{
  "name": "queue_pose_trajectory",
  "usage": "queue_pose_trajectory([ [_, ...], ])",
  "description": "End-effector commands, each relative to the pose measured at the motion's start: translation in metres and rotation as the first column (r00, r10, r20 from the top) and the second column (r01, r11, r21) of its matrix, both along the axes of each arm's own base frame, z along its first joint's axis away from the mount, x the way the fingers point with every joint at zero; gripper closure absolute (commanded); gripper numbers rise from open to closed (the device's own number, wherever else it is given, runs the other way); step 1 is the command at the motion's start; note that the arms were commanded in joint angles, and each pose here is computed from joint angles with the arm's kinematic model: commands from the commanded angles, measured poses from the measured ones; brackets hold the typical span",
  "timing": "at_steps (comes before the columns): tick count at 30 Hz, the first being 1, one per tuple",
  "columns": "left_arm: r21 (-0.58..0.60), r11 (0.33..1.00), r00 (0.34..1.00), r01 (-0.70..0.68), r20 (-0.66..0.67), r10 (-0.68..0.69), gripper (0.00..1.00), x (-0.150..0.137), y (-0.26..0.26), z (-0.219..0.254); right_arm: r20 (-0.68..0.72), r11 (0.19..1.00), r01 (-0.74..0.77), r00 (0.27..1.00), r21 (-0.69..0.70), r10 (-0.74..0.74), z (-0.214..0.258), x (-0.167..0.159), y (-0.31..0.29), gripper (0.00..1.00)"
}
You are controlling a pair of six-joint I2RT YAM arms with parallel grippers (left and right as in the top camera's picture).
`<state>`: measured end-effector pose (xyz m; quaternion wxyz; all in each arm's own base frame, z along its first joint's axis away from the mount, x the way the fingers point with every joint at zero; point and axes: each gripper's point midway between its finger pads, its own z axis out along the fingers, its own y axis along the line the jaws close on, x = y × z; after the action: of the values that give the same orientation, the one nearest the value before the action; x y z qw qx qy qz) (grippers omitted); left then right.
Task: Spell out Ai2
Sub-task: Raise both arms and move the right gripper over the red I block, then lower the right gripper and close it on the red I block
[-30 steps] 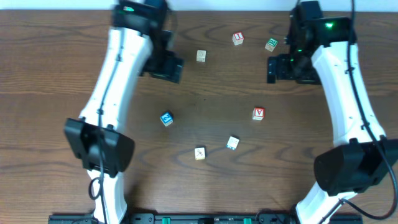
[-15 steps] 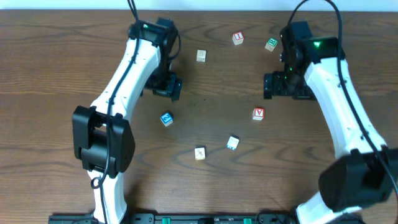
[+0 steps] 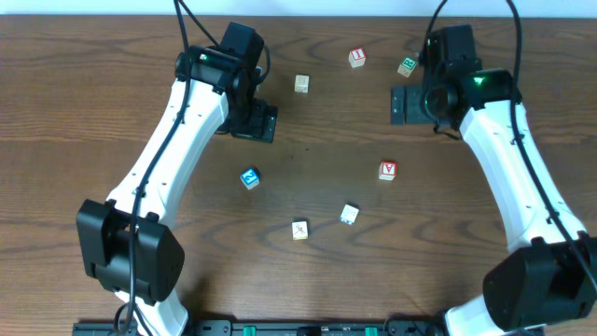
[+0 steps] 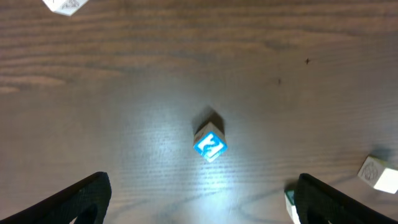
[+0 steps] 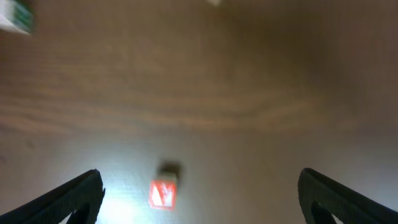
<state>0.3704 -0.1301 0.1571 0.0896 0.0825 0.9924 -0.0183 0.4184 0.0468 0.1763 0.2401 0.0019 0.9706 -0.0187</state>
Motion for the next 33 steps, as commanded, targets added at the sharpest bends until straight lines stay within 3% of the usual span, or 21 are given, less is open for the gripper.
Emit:
queue_pose_trajectory([
  [1,0.010,1.000,1.000,-0.015,0.018,0.015,0.05,0.006,0.002,-0.002,0.036,0.996,-0.087,0.996,0.012,0.086,-0.002,0.014,0.012,0.01],
  [8,0.006,1.000,1.000,0.023,0.019,-0.023,0.05,0.006,0.000,-0.002,0.027,0.997,-0.069,0.997,0.023,0.069,-0.039,0.062,0.024,0.01],
  [18,-0.017,1.000,0.999,0.026,0.038,-0.026,0.05,0.011,-0.005,0.000,0.126,0.995,-0.087,0.989,0.051,0.080,-0.020,0.152,0.060,0.01],
  [26,-0.016,1.000,0.999,0.026,0.039,-0.025,0.05,0.011,-0.005,0.000,0.097,0.984,-0.086,0.993,0.154,0.072,-0.080,0.188,0.078,0.01],
  [33,-0.018,0.999,0.999,0.026,0.044,-0.026,0.05,0.012,-0.005,0.001,0.070,0.985,-0.042,0.997,0.168,0.030,-0.118,0.196,0.076,0.01],
])
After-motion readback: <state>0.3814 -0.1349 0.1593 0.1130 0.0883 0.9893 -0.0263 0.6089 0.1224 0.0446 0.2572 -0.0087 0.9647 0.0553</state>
